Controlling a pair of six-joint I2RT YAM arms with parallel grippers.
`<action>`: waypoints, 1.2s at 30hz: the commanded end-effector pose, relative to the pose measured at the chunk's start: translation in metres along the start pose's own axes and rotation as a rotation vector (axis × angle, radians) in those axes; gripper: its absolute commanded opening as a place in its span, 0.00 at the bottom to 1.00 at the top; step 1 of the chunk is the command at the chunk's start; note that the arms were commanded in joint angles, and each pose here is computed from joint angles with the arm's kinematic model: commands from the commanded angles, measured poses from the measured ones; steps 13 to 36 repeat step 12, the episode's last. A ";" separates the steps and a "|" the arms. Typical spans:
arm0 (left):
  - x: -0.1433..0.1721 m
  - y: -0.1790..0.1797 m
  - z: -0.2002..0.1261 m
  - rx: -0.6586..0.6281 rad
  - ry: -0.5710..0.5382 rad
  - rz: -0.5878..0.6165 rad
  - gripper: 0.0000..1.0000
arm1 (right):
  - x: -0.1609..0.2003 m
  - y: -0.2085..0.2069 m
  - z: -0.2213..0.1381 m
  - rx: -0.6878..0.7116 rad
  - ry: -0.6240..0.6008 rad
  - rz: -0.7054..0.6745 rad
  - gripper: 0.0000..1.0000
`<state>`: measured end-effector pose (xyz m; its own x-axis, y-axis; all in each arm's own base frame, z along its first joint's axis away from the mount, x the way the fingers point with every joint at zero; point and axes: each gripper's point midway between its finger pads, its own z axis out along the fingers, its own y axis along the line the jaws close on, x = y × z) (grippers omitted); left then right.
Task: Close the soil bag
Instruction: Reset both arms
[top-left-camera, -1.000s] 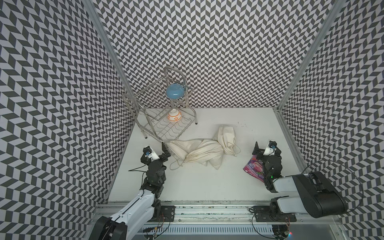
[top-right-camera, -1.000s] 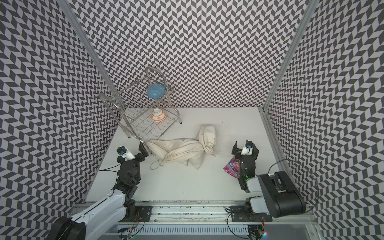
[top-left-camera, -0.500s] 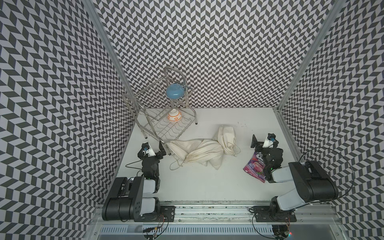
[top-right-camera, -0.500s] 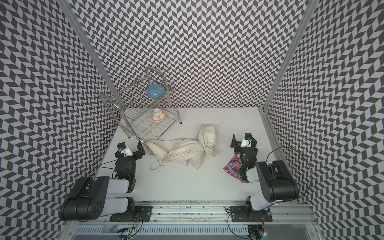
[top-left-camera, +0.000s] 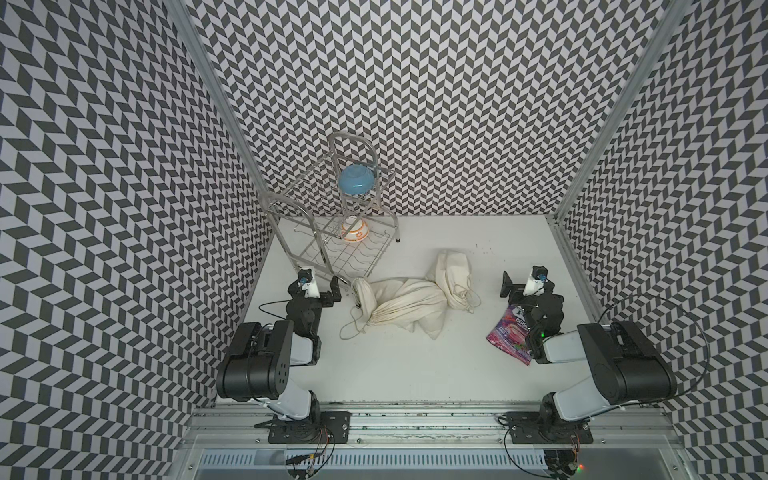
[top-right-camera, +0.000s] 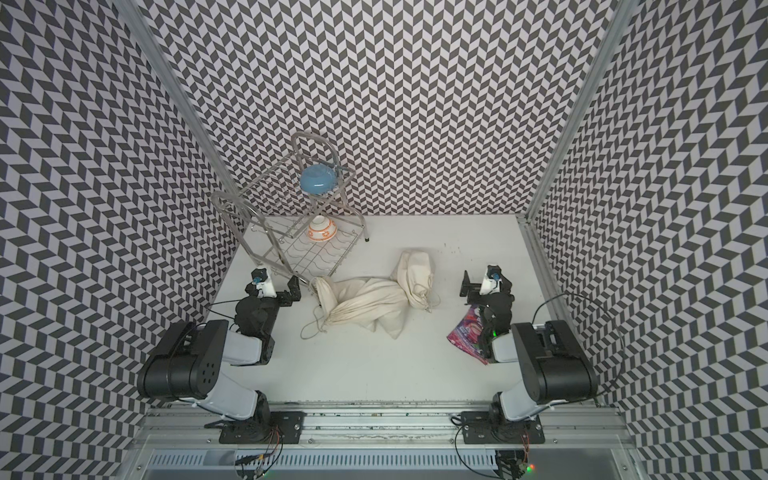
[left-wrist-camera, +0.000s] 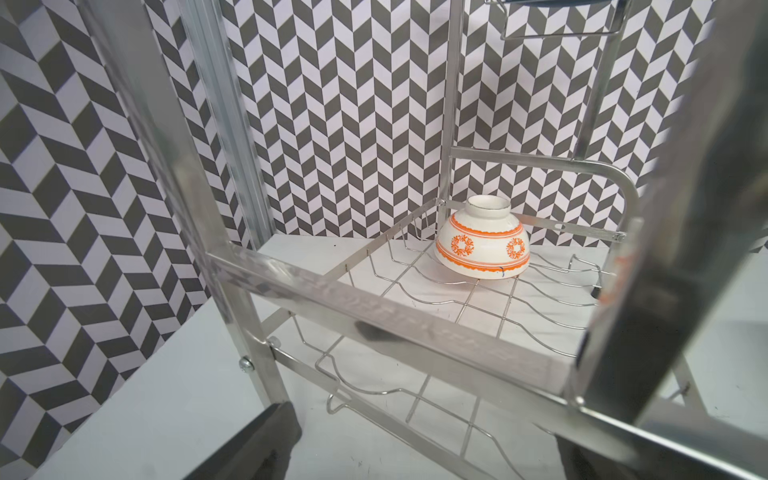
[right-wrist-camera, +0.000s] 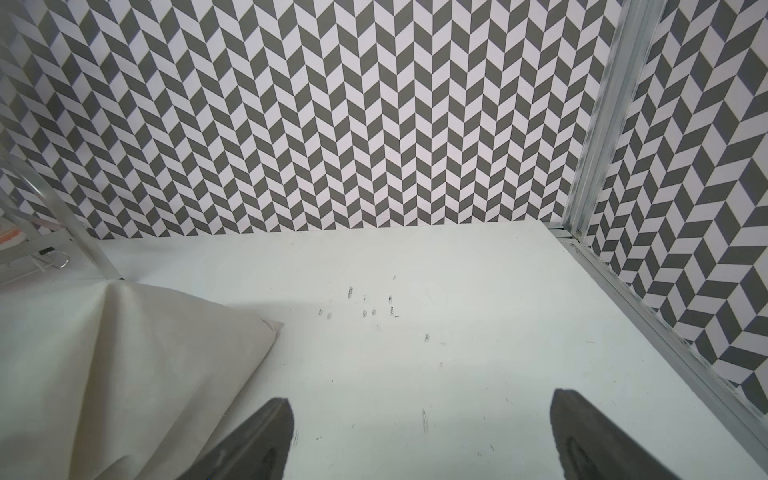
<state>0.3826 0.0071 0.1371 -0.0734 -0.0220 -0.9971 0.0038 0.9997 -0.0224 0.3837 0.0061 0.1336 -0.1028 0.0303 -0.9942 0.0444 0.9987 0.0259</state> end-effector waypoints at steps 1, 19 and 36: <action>-0.006 -0.005 0.004 0.008 -0.007 0.016 1.00 | -0.016 0.000 0.003 -0.002 -0.049 0.000 1.00; -0.006 -0.005 0.003 0.009 -0.010 0.019 1.00 | -0.017 0.000 0.003 -0.003 -0.050 -0.001 1.00; -0.006 -0.005 0.003 0.009 -0.010 0.019 1.00 | -0.017 0.000 0.003 -0.003 -0.050 -0.001 1.00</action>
